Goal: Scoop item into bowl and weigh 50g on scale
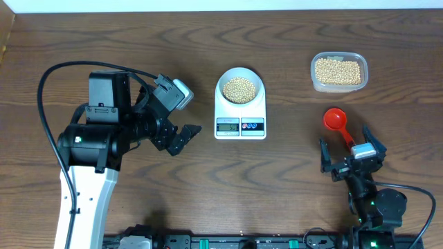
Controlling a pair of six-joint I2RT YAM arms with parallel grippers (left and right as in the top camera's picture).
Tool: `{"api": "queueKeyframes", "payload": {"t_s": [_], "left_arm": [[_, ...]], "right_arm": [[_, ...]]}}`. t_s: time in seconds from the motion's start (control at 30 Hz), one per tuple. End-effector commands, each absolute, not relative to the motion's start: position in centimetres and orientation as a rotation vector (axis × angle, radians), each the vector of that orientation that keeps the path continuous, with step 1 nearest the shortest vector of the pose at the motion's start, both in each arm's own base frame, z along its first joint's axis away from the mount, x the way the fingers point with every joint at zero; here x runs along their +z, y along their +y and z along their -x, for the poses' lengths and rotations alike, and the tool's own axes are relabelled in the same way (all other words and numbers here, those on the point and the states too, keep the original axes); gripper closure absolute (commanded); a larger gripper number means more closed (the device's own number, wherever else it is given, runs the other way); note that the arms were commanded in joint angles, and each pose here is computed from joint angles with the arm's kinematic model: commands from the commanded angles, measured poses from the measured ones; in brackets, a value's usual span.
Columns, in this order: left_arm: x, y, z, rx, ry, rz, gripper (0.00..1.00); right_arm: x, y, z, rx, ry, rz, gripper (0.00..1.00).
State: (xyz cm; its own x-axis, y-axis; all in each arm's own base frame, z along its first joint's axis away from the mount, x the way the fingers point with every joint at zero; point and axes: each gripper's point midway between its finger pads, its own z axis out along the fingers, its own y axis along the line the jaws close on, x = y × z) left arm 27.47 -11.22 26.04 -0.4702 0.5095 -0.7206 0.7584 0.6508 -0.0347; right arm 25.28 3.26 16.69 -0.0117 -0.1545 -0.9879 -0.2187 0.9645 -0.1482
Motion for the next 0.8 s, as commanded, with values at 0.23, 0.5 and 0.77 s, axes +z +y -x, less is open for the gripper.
{"api": "queueKeyframes", "payload": {"t_s": [0.23,0.5,0.77], "left_arm": [[27.4,-11.3,-27.6,-0.467,2.138,-0.972,0.01],[27.4,-11.3,-27.6,-0.467,2.138,-0.972,0.01],[27.4,-11.3,-27.6,-0.467,2.138,-0.972,0.01]], "right_arm": [[16.1,2.8,-24.3,0.044,1.605,0.256,0.01],[16.0,2.2,-24.4,0.065,1.621,0.171,0.01],[16.0,1.7,-24.5,0.045,1.625,0.154,0.01]]}}
